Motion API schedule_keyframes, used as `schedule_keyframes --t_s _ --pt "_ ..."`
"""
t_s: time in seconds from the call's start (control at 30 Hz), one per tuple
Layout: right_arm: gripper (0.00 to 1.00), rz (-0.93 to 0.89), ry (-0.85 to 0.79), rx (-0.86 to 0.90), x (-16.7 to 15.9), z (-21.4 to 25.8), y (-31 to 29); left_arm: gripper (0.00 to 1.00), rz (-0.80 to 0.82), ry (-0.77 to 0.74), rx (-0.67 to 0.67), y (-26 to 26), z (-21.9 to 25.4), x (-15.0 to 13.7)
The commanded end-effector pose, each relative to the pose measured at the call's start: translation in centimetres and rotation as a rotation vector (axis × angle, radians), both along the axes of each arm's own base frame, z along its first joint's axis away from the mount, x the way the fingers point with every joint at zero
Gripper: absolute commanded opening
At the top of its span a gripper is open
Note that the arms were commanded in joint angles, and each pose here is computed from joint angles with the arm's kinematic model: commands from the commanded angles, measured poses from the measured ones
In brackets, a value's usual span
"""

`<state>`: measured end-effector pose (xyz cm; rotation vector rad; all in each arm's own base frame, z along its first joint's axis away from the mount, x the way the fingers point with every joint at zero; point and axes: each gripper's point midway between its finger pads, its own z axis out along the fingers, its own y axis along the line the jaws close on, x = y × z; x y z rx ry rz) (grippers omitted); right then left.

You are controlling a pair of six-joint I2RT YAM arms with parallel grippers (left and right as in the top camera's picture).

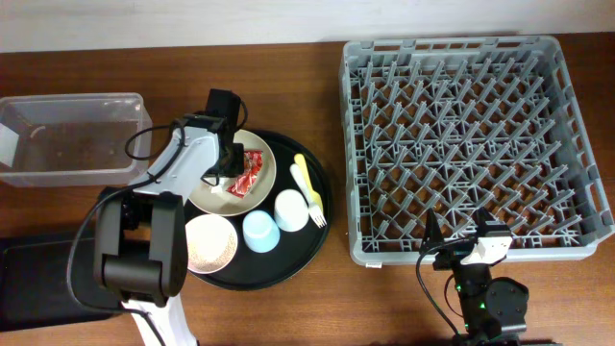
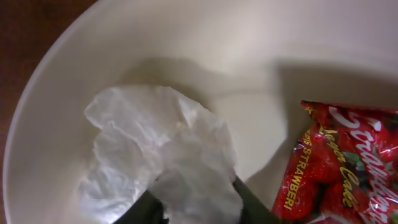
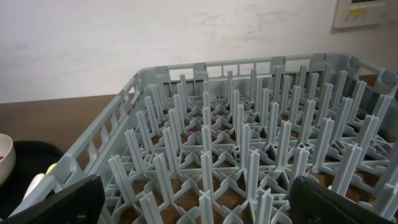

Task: Sort waste into correct bins and load items into the dishwasher rack
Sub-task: 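Reach the left gripper to the plate and grasp the white tissue, then carry the tissue left and drop it into the clear bin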

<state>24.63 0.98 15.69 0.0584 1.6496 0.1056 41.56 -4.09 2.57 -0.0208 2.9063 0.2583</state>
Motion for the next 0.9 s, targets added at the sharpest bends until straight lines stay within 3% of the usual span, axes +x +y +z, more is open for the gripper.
schedule_keyframes --t_s 0.0,0.1,0.3,0.4,0.6,0.73,0.87 --pt "0.98 -0.019 0.008 0.005 0.0 -0.3 -0.3 0.01 0.008 -0.030 0.009 0.2 0.9 0.8" --pt "0.98 -0.019 0.008 0.005 0.0 -0.3 -0.3 0.01 0.018 -0.090 0.046 0.8 4.6 1.8" --pt "0.98 -0.019 0.008 0.005 0.0 -0.3 -0.3 0.00 0.024 -0.341 0.073 2.4 17.7 4.0" --pt "0.98 -0.019 0.008 0.005 0.0 -0.3 -0.3 0.00 0.116 -0.473 0.070 6.3 23.4 3.8" --pt "0.98 -0.019 0.008 0.005 0.0 -0.3 -0.3 0.00 0.389 -0.483 0.099 18.7 24.1 1.2" --pt "0.98 -0.019 0.008 0.005 0.0 -0.3 -0.3 0.00 0.490 -0.543 0.098 23.8 24.2 1.2" --pt "0.98 -0.019 0.008 0.005 0.0 -0.3 -0.3 0.01 0.590 -0.512 0.122 29.3 20.6 1.5"
